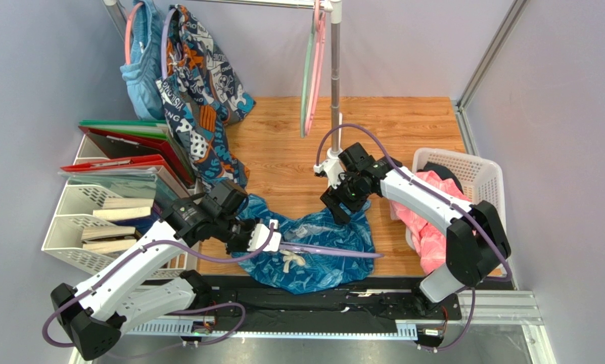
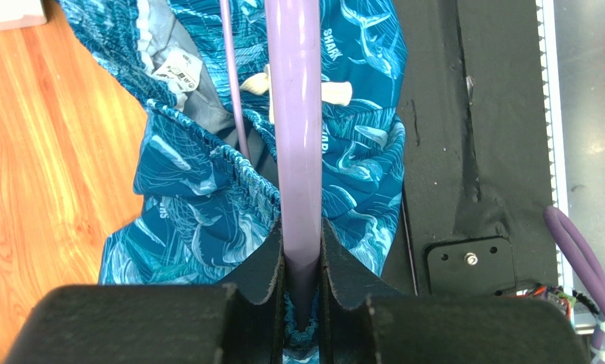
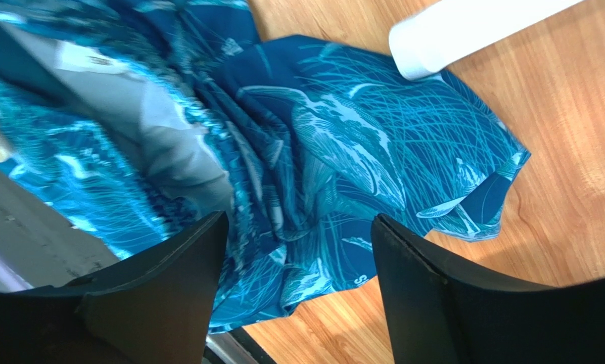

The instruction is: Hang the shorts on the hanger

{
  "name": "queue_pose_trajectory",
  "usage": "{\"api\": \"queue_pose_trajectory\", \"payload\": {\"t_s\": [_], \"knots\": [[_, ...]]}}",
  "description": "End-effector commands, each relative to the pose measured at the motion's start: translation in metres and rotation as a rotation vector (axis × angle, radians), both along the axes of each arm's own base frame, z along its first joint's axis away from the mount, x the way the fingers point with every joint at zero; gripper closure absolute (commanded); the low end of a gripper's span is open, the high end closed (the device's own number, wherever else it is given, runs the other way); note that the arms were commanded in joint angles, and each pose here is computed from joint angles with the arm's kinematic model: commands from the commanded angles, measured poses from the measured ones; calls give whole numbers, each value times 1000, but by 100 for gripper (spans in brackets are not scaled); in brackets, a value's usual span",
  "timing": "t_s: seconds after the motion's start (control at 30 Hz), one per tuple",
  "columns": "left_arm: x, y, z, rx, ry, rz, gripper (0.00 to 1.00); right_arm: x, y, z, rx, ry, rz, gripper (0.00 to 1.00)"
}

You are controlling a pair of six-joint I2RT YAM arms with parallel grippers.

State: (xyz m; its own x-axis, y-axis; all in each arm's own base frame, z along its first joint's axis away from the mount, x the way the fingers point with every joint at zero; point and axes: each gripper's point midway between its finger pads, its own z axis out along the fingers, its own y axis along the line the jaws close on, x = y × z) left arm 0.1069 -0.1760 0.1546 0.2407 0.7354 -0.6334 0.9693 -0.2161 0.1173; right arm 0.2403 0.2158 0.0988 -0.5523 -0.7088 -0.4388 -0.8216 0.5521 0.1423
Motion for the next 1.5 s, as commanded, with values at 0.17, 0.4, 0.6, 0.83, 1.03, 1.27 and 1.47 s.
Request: {"api": "queue_pose_trajectory", "payload": {"t_s": [0.17,0.4,0.6,0.83,1.03,1.27,1.47], "knots": [[7,-11,19,-77,15,110,100,0,-17,-24,-133,-48,-6,31],[19,11,32,-130,-10,252,100,5,-58,-12,-170,-84,-83,49],[21,33,37,-105,-31,305,100,16,-82,0,-162,-81,-179,78],[23,50,32,-57,-58,349,100,23,-113,20,-145,-93,-262,100],[31,59,21,2,-48,359,100,20,-136,34,-148,-132,-288,100],[47,61,13,66,-29,368,100,22,-145,58,-129,-181,-293,100],[61,65,2,167,39,382,100,25,-144,96,-107,-269,-270,100]]}}
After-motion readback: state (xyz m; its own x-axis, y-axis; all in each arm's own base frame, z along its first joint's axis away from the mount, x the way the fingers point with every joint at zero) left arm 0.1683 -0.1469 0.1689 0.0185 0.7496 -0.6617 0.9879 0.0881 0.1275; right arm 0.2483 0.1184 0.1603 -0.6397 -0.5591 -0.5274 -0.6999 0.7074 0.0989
